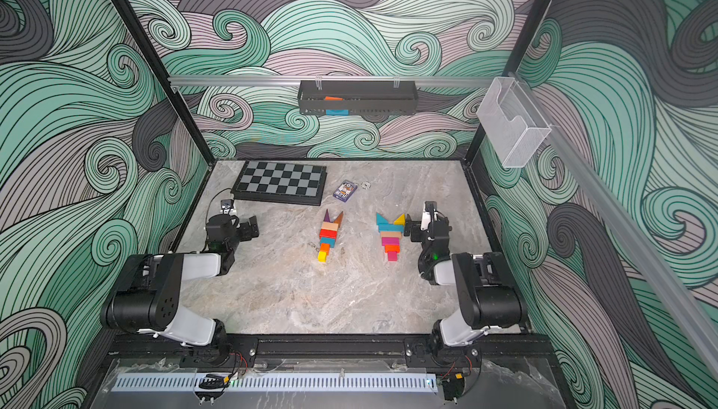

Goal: Assemble a carrot with building blocks
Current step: Reset both arms

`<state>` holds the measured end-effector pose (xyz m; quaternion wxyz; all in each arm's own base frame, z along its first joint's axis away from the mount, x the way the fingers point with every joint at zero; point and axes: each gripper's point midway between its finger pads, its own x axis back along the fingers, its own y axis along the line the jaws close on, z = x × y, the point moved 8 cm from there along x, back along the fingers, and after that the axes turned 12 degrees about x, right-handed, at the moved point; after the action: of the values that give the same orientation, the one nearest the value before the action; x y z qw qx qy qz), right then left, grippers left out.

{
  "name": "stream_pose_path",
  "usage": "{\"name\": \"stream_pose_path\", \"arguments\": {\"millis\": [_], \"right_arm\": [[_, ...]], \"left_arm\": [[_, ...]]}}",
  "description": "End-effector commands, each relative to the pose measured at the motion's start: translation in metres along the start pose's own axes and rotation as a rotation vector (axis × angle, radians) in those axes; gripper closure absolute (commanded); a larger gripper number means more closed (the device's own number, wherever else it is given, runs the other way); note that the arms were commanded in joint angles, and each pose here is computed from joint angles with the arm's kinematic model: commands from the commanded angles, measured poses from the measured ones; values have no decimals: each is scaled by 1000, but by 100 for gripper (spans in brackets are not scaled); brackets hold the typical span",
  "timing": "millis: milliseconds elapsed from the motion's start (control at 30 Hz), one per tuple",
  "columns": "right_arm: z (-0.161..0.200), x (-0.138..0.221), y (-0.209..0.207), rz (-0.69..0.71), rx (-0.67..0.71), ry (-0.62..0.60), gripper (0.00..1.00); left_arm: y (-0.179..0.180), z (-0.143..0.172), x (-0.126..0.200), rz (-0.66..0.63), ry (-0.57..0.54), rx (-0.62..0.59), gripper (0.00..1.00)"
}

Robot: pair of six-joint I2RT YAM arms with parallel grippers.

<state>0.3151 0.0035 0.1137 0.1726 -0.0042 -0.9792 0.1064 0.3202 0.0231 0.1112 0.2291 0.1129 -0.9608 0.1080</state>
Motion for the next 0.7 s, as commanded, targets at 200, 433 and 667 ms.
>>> {"name": "stream_pose_path", "arguments": {"millis": [200,433,667], "right_arm": [[-7,-2,-1,-1,12,-32,1],[-8,-2,-1,-2,12,-32,1],[-8,-2,0,-6,18,-33,1]], "left_arm": [[0,-11,-3,-4,-25,12,1],[0,-12,-3,-14,-28,15,1],[6,-12,-2,-78,-50,45,1]]}}
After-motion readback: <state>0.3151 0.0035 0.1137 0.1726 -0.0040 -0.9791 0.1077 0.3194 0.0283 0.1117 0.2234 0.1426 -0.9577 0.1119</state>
